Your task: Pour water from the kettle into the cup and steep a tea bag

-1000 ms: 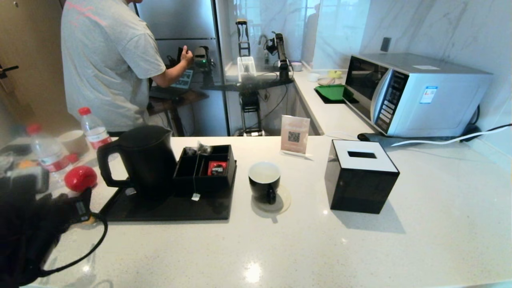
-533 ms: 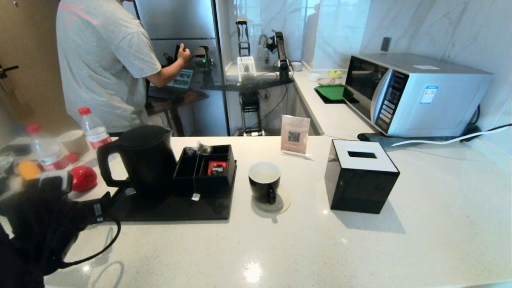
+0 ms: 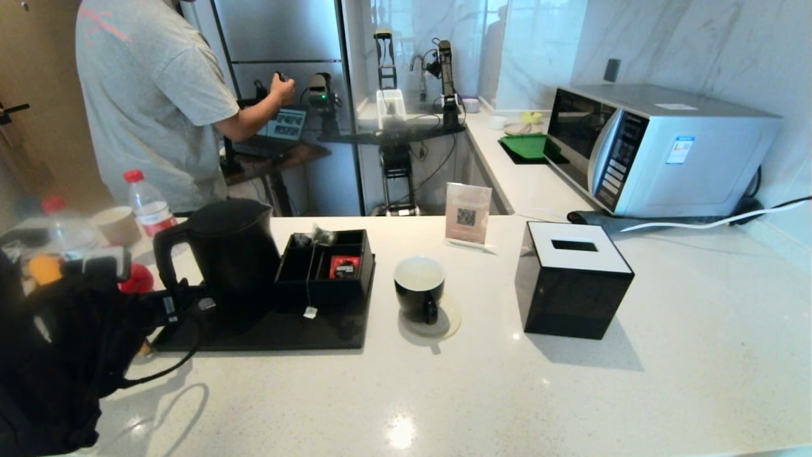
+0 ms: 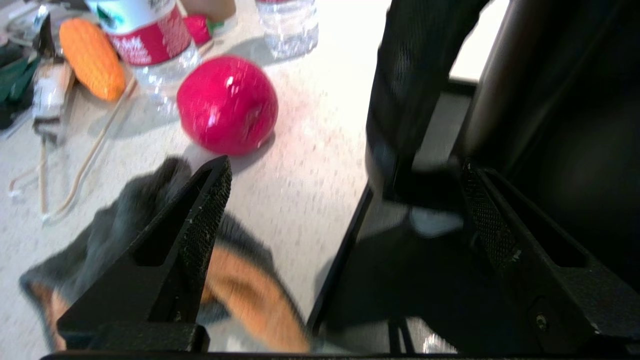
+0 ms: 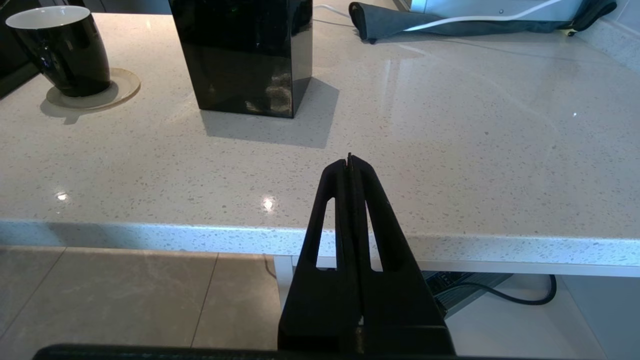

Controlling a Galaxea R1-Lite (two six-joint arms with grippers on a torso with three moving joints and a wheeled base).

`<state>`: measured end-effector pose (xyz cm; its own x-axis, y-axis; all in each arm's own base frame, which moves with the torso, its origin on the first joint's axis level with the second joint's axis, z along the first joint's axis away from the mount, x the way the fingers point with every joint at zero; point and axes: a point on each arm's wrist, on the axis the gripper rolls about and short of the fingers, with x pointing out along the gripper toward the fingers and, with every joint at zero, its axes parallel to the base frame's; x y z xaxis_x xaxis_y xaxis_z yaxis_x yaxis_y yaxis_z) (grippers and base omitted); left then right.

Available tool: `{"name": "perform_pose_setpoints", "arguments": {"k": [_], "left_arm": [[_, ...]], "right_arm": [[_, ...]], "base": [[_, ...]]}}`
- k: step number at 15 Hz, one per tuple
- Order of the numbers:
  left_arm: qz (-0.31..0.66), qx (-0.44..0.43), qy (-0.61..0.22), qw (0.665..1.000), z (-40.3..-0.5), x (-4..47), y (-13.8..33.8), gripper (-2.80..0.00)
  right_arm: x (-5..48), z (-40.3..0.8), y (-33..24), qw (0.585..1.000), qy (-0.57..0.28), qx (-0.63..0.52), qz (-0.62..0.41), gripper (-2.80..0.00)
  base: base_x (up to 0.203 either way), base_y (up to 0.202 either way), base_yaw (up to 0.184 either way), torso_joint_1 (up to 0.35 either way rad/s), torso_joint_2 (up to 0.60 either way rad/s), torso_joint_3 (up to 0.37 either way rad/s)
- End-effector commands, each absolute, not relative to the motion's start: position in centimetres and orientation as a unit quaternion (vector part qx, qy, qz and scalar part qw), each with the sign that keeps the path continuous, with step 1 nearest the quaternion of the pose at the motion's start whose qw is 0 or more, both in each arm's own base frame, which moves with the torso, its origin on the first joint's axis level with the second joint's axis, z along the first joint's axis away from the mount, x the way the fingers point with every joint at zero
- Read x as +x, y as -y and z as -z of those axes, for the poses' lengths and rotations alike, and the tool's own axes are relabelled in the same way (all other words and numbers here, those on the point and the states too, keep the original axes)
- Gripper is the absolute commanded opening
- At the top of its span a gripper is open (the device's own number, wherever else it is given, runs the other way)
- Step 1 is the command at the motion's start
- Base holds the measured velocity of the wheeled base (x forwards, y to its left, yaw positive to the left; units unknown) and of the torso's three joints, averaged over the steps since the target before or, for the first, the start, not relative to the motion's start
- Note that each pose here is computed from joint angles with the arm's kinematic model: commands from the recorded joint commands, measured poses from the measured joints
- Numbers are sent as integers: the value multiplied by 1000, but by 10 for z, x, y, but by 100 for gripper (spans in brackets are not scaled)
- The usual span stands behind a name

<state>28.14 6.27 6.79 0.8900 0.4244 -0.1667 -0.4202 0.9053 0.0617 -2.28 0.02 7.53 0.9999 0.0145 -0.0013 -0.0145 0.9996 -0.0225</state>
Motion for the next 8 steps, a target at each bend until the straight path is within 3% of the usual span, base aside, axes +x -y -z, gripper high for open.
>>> {"name": "perform_pose_setpoints", "arguments": {"k": [1, 8], "left_arm": [[-217, 12, -59, 974, -71, 292, -64, 0], [-203, 12, -46, 978, -68, 310, -63, 0]], "right_arm": [[-23, -75, 0, 1000, -1, -12, -8, -280], [-23, -75, 0, 1000, -1, -12, -8, -280]], "base": [[0, 0, 0, 0, 0, 0], [0, 0, 0, 0, 0, 0]]}}
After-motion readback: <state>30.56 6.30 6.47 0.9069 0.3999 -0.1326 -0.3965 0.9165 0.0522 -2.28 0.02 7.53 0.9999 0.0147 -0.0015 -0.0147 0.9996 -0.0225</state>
